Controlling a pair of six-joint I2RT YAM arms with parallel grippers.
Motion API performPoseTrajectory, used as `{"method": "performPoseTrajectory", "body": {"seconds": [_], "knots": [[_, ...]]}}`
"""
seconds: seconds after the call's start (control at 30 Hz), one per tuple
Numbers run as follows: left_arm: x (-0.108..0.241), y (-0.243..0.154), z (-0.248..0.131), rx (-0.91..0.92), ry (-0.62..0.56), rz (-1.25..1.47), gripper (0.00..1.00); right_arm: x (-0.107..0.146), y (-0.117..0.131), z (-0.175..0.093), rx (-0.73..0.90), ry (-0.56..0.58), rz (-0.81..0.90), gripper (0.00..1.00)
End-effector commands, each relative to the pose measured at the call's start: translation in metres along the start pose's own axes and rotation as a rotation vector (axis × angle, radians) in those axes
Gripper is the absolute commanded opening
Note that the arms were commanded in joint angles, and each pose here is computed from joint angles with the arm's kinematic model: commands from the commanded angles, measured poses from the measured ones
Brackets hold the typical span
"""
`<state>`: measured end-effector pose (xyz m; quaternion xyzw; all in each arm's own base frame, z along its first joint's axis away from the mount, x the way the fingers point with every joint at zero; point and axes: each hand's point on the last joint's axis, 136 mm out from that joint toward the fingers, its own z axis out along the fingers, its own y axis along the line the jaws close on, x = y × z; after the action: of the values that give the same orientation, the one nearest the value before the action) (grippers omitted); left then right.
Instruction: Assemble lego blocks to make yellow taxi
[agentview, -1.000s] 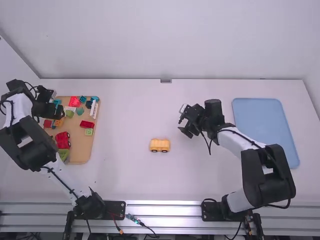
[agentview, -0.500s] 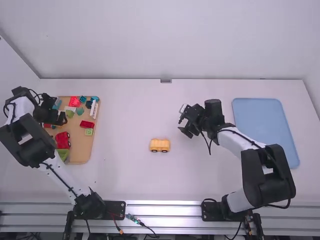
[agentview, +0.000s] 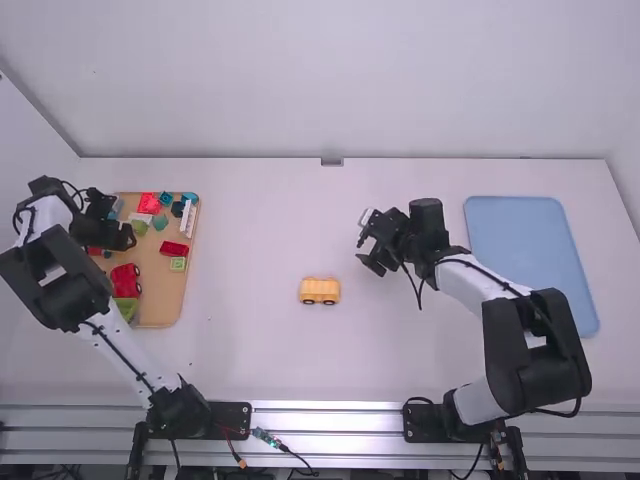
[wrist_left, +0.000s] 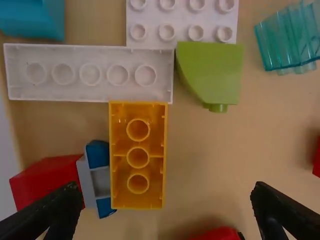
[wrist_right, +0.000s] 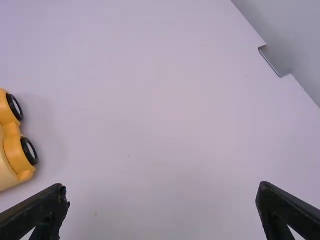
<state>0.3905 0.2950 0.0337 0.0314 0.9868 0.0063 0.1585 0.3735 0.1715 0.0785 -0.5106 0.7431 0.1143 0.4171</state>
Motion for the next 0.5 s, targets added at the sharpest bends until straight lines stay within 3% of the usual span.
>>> {"method": "performPoseTrajectory", "body": {"seconds": [0.0,0.23,0.47], "knots": [[-0.001,-0.004,0.006,0.023,-0.004,-0.008,0.93,-0.013,-0.009,-0.007,0.026,-0.025,-0.007,0.99],[0.006,0.008,0.008,-0.049,0.045,-0.092,0.99,-0.014,-0.008,-0.007,0.020,-0.030,-0.007,0.99],[0.000,0.003,-0.008,-0.028,0.065,-0.100,0.94,-0.014,-0.008,-0.007,0.021,-0.030,0.011,0.99]]}}
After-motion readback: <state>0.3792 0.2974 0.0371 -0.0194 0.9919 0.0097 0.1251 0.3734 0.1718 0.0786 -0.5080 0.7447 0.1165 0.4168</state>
